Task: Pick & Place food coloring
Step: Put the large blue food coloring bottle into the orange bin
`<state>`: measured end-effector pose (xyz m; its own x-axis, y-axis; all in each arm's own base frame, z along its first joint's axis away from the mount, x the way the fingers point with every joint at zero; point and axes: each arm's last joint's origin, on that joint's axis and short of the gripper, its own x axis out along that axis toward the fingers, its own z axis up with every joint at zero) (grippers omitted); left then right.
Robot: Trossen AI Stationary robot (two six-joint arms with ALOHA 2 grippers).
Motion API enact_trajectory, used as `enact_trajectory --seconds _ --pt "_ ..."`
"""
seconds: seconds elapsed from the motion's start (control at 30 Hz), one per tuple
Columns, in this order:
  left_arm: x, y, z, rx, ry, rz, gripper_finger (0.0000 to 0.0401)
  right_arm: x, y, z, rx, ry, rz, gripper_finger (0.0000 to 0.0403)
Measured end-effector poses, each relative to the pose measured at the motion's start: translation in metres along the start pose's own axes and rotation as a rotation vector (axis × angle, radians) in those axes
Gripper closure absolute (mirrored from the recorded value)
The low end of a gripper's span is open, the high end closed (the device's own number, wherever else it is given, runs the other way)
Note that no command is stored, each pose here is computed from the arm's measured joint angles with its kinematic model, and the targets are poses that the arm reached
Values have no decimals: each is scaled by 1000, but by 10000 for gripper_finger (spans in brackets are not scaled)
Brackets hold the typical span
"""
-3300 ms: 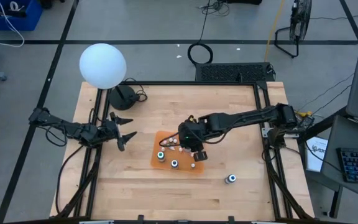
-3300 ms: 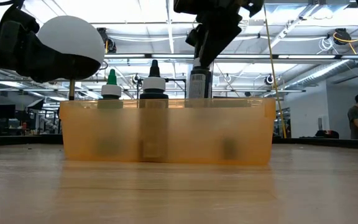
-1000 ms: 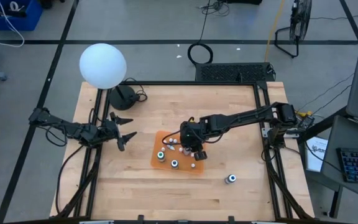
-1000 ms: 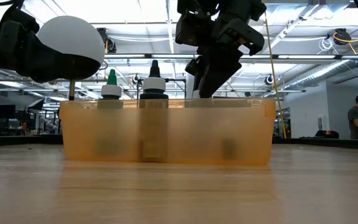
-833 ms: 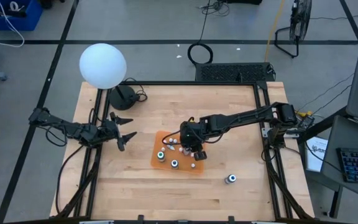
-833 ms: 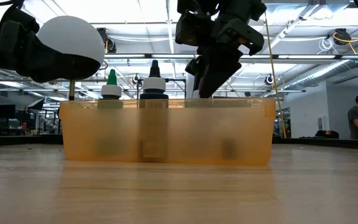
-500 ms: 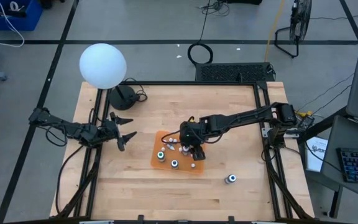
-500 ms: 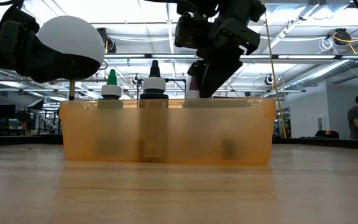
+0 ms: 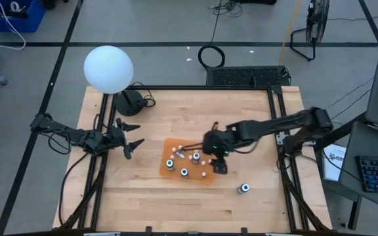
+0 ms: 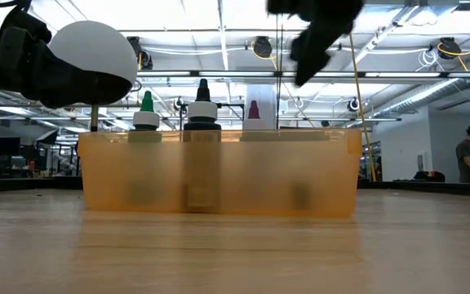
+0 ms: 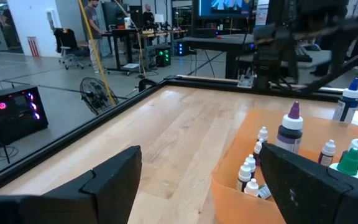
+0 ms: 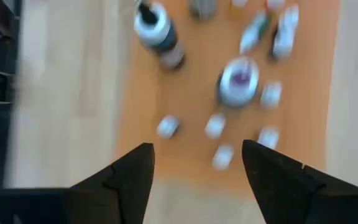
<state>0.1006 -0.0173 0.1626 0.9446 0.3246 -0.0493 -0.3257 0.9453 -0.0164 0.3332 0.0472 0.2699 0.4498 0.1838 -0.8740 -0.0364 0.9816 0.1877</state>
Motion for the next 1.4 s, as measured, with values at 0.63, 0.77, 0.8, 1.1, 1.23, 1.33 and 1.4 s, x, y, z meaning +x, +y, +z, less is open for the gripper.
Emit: enact_trajectory --seconds 0.63,0.77,0.8,1.1,1.23,1.33,1.4 --pt "0 0 0 -1 -1 -1 83 -32 94 -98 568 322 -186 187" --pt "0 0 0 -1 -1 -1 88 -18 103 -118 622 393 -176 187" --pt "0 0 0 -1 -2 -1 88 -15 104 -122 623 400 -171 187" --pt "0 0 0 -1 -2 -1 76 12 105 -135 616 347 -86 187" --pt "0 0 0 -2 -2 0 77 13 104 -135 602 341 -85 187" --pt "0 0 0 -2 -2 0 82 14 102 -133 607 337 -87 187" --pt "0 0 0 -2 -2 -1 86 14 100 -132 600 332 -89 190"
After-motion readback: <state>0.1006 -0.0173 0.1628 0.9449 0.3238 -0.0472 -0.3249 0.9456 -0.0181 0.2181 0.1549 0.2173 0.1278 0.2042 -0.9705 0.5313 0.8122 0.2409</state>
